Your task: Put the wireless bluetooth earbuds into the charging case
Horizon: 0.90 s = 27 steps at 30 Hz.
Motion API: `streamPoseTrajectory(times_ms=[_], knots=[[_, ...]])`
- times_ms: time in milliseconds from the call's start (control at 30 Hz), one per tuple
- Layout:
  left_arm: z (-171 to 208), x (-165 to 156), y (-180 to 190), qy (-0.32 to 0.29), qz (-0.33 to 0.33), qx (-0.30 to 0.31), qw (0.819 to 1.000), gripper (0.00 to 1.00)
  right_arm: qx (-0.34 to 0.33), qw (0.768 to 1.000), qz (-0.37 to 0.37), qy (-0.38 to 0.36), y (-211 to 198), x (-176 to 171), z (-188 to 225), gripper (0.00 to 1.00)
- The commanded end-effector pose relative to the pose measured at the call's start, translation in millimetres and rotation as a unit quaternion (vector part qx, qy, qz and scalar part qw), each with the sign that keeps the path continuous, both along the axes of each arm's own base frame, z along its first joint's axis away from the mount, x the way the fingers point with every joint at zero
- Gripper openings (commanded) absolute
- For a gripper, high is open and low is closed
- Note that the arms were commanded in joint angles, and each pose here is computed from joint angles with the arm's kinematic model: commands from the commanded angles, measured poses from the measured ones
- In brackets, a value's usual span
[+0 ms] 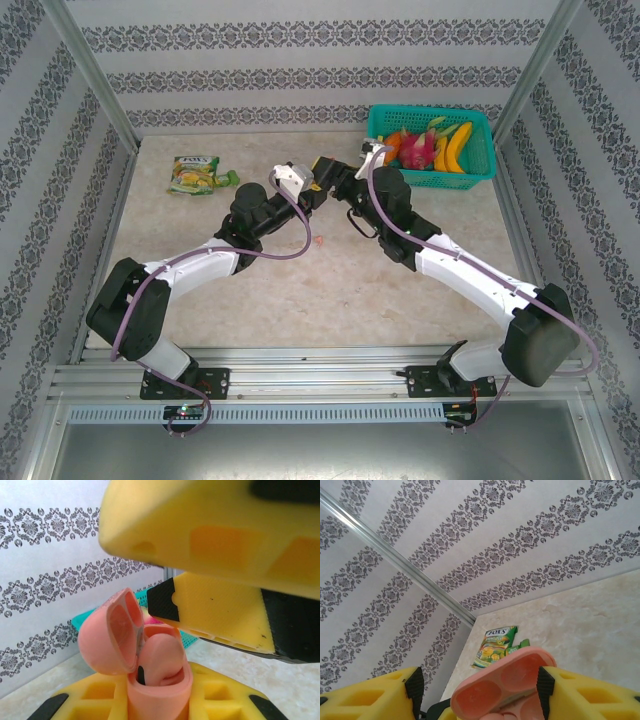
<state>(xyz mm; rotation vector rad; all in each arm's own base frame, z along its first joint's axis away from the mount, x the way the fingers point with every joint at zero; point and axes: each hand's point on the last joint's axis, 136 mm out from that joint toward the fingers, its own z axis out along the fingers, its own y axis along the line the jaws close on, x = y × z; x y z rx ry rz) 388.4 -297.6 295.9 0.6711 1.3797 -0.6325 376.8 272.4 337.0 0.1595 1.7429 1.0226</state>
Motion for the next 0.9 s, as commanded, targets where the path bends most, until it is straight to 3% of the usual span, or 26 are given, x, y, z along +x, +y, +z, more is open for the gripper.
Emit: streamPoseTrajectory(times_ms=[0, 167, 467, 700, 867], knots=[[44, -21, -7, -0.059, -0.029, -0.042, 0.997, 0.00, 0.016, 1.000, -0.002, -0.001, -10, -4, 13, 0.64], [40, -26, -5, -0.062, -0.032, -0.039, 0.997, 0.00, 0.028, 1.000, -0.014, -0.002, -31, -13, 20, 0.64], [30, -63, 5, -0.082, -0.070, -0.023, 0.994, 0.00, 0.013, 0.996, -0.075, 0.041, -98, -42, 1, 0.65], [27, -83, 24, -0.078, -0.063, -0.025, 0.995, 0.00, -0.042, 0.986, -0.108, 0.120, -133, -65, -51, 0.65], [19, -79, 42, -0.066, -0.023, -0.029, 0.997, 0.00, -0.085, 0.973, -0.087, 0.197, -125, -69, -96, 0.65]])
